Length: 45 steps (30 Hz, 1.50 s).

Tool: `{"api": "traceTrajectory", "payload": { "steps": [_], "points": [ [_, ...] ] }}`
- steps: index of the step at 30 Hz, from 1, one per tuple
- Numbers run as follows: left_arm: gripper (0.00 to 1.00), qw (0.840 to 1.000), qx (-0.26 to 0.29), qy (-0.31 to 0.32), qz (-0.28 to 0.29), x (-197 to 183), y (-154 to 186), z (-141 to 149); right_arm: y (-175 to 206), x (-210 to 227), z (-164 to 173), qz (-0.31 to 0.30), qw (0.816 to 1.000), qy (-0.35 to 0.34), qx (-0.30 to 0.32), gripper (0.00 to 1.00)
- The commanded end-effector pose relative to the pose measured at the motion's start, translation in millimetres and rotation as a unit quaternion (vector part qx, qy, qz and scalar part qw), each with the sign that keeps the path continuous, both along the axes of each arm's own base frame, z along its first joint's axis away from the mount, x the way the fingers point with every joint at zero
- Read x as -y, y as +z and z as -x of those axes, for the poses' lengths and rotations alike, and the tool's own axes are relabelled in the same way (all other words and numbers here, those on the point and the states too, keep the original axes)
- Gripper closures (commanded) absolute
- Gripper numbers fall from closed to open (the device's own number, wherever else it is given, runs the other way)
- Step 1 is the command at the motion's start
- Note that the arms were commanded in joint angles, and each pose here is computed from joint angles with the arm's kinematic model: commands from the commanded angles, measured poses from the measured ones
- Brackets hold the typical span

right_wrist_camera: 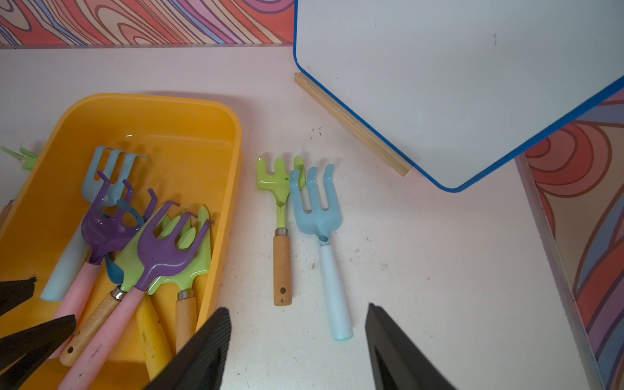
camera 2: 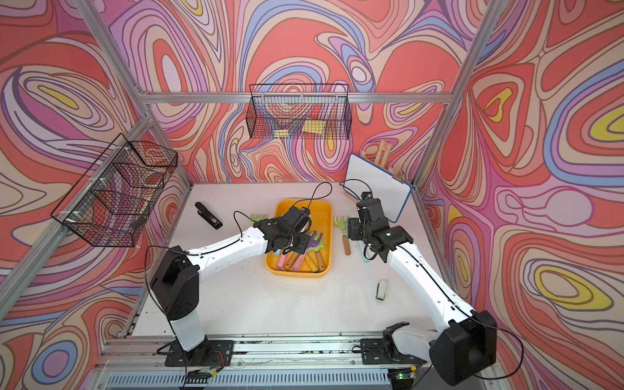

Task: Take the hand rake out of the storage box
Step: Adjust the rake in the storage box, then pick up the rake from the storage box.

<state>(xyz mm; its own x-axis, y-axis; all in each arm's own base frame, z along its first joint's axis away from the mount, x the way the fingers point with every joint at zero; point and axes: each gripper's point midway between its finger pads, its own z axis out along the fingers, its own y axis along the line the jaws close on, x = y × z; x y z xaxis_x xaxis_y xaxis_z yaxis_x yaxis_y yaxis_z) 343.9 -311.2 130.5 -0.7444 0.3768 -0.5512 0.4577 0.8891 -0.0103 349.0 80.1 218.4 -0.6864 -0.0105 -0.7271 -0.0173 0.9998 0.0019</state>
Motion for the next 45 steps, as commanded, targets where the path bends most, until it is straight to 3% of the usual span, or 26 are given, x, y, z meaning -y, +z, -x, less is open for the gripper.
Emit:
{"api": "traceTrajectory", "payload": {
  "steps": [1, 13, 25, 30, 37, 45],
  "points": [
    [0.39, 1.0, -0.02, -0.011, -0.005, -1.8, -15.0, 4.8, -3.2, 2.5, 4.1, -0.002, 1.0, -0.002, -0.004, 0.31],
    [0.49, 0.998, -0.053, -0.01, -0.038, -1.0, -54.6, 3.9, -5.8, 1.5, 2.4, -0.001, 1.0, -0.001, -0.008, 0.32],
    [0.51, 0.994, -0.085, -0.004, -0.075, -3.2, -94.7, 3.5, -8.0, 0.5, 1.7, 0.0, 1.0, 0.0, -0.012, 0.32],
    [0.61, 0.993, -0.083, -0.003, -0.084, -4.7, -94.4, 1.2, -7.4, 0.5, 2.0, -0.001, 1.0, 0.0, -0.011, 0.32],
    [0.83, 0.993, -0.078, -0.001, -0.091, -5.7, -92.9, -1.6, -7.0, 0.4, 2.3, -0.002, 1.0, 0.001, -0.011, 0.32],
    [0.86, 0.998, -0.027, 0.008, -0.064, -15.0, -39.1, -11.1, -6.4, 0.1, 1.9, -0.003, 1.0, 0.002, -0.01, 0.32]
  ]
}}
